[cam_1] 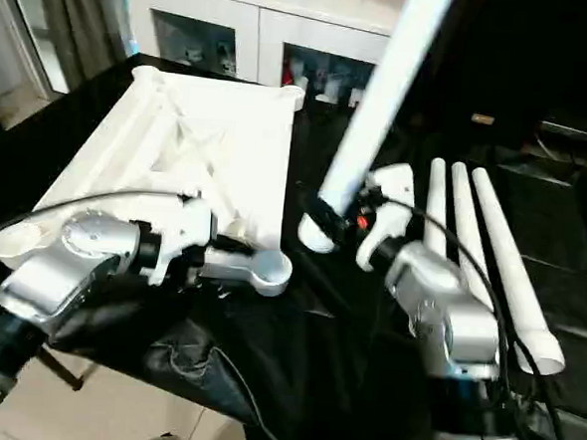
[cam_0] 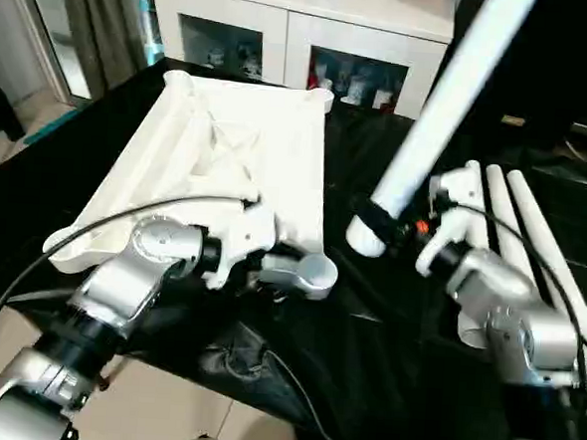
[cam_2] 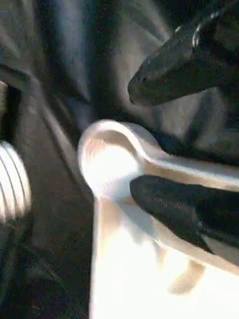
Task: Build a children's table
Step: Pick table leg, then insert table leg to table base
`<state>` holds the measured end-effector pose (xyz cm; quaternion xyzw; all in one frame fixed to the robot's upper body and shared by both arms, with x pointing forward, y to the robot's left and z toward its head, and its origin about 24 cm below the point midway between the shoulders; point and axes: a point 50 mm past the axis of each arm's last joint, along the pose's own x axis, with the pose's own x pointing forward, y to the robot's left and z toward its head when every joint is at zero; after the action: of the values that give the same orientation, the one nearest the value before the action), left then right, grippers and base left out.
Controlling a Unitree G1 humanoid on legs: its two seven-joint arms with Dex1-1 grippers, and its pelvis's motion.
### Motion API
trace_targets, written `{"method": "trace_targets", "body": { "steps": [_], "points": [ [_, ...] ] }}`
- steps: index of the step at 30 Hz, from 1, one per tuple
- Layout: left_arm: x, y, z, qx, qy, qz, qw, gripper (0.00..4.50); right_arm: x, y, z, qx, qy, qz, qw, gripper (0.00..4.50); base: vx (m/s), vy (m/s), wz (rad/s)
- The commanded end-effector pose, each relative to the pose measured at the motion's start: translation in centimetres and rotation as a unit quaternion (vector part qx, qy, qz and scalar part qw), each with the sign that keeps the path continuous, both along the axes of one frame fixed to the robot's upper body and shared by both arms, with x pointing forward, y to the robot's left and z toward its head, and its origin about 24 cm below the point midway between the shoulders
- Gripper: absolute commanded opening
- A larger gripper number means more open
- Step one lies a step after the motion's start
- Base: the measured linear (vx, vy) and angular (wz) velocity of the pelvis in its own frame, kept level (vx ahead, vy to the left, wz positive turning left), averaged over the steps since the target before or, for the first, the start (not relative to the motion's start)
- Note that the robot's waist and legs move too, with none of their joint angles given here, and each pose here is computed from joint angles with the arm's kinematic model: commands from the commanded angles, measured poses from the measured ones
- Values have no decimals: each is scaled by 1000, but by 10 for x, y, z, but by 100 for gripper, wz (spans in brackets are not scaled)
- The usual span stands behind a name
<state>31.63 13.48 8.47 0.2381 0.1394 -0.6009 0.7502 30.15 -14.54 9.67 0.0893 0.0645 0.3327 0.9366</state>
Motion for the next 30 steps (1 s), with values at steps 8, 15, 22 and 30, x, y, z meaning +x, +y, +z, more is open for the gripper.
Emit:
{"method": "trace_targets", "body": {
  "steps": [8, 15, 22, 30],
  "points": [
    [7, 19, -3, 22, 8, 11, 1000, 188, -9, -3, 7, -15, -28, 11, 999, 192, 0, 0, 0],
    [18, 24, -11, 57, 6, 12, 998, 121, -6, -5, 10, -29, -32, 22, 999, 192, 0, 0, 0],
    [25, 27, -15, 100, 8, 4, 995, 66, -9, -5, 12, -38, -36, 33, 998, 192, 0, 0, 0],
    [29, 24, -13, 84, 24, -4, 996, 7, -10, -7, 14, -37, -37, 32, 998, 192, 0, 0, 0]
  ]
}}
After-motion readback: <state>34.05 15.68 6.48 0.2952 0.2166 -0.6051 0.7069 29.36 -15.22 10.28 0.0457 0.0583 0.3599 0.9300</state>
